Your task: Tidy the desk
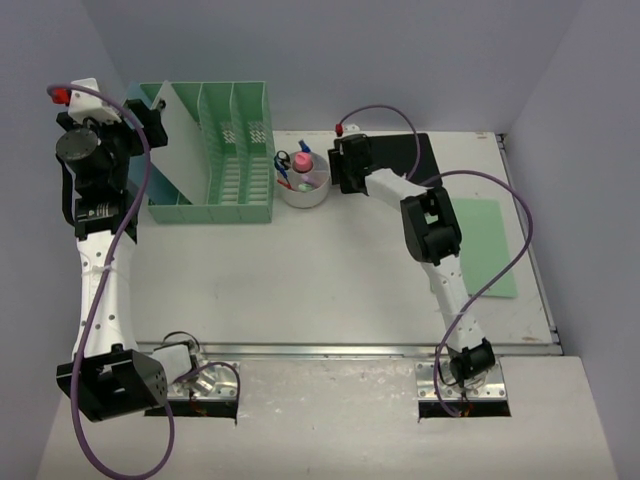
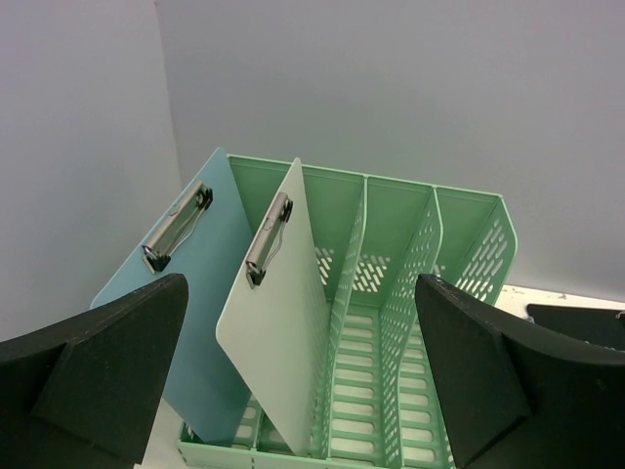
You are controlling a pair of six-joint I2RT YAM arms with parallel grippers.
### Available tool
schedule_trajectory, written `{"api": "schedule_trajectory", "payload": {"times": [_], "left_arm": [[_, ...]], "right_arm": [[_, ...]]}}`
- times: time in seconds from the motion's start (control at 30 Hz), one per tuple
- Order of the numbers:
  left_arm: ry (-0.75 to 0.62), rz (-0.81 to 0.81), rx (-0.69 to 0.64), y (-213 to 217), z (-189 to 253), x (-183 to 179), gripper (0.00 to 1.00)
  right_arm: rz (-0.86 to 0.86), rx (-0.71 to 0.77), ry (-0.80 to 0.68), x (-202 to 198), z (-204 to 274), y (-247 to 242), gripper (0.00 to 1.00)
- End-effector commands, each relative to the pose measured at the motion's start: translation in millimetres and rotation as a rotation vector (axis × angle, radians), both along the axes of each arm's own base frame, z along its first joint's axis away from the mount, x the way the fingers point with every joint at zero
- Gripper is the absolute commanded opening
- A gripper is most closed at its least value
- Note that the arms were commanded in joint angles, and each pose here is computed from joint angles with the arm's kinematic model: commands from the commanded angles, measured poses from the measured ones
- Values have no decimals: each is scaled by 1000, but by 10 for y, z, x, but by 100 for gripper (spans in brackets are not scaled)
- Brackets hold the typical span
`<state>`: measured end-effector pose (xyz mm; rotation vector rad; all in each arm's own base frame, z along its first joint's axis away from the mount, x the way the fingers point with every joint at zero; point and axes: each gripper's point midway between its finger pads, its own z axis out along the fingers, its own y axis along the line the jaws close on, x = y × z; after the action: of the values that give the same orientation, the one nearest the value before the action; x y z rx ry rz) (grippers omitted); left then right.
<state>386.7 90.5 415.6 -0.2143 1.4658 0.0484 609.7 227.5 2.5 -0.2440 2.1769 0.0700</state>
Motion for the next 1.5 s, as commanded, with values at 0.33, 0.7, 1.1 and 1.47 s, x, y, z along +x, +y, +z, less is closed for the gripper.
{"api": "schedule_trajectory", "payload": {"times": [0.33, 0.7, 1.1, 1.47], "left_arm": [[-30, -5, -2, 23, 88, 44, 100], [-61, -57, 13, -71, 207, 46, 100], [-39, -452, 125, -893, 189, 1, 100], [188, -576, -251, -2026, -423, -112, 90]], "right_arm": [[-40, -41, -45, 139, 55, -265, 1], [25, 57, -54, -354, 875, -428, 1], [69, 152, -40, -876, 1586, -543, 1], [-29, 360, 17, -1393, 1843, -669, 1]]}}
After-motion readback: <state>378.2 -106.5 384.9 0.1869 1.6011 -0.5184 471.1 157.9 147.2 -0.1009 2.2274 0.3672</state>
